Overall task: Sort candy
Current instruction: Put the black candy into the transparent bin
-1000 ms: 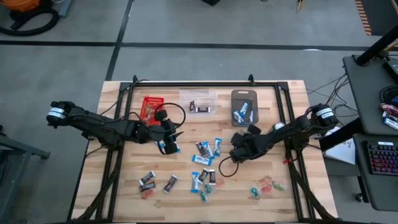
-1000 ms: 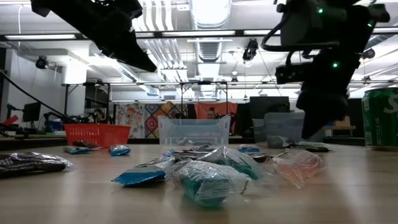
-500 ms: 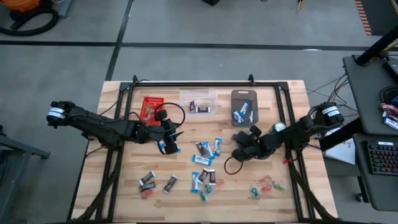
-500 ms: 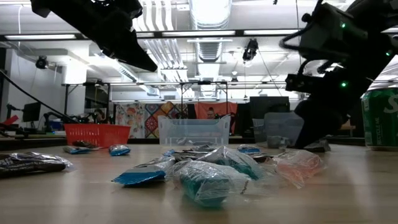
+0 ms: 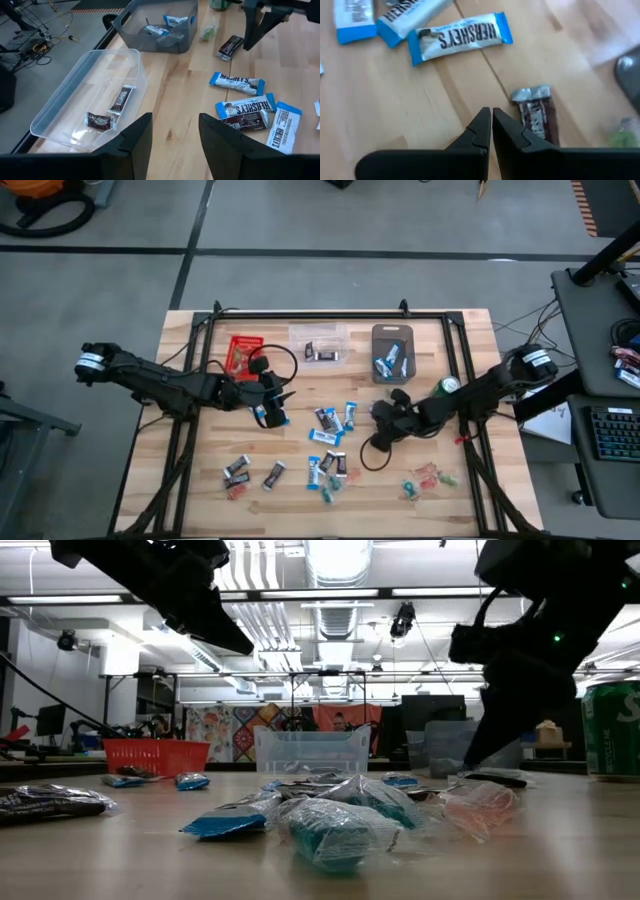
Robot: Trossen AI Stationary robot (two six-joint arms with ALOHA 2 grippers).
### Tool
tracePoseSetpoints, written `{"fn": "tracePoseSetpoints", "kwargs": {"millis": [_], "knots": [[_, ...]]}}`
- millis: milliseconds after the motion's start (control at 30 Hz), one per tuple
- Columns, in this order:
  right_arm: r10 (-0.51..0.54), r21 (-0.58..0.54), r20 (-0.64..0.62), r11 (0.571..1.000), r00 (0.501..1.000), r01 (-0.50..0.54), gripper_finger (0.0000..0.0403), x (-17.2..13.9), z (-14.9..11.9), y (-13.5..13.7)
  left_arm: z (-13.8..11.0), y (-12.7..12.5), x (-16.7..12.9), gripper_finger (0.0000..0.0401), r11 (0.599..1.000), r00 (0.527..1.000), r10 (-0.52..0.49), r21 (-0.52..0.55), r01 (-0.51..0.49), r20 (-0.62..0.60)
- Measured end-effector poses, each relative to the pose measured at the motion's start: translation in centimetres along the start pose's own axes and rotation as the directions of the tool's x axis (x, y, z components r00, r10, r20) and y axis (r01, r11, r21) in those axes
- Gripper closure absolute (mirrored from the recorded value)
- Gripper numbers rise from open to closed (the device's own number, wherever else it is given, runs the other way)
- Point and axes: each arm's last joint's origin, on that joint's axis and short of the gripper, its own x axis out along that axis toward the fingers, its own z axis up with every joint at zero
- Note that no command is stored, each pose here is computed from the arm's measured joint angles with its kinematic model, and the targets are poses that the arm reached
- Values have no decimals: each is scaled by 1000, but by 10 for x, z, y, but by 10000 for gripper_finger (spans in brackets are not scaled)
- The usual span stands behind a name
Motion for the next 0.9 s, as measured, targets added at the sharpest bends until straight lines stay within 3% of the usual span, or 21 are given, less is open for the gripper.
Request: {"fn": "tracePoseSetpoints", "kwargs": {"millis": [200,433,700,900], "knots": [[33,-91,40,995,999,-29,382,-16,-2,-9,0,0,0,257,1000,1000,-6,-15,6,-1],[48,-53,79,998,996,-44,327,-29,-13,-26,1,0,0,257,1000,1000,-7,-24,7,8],[-53,24,45,998,998,52,264,-10,-39,-37,6,-1,0,257,999,998,-12,-52,14,56],[-45,47,37,998,998,43,234,6,-41,-32,10,-1,0,257,997,996,-14,-71,20,91]]}}
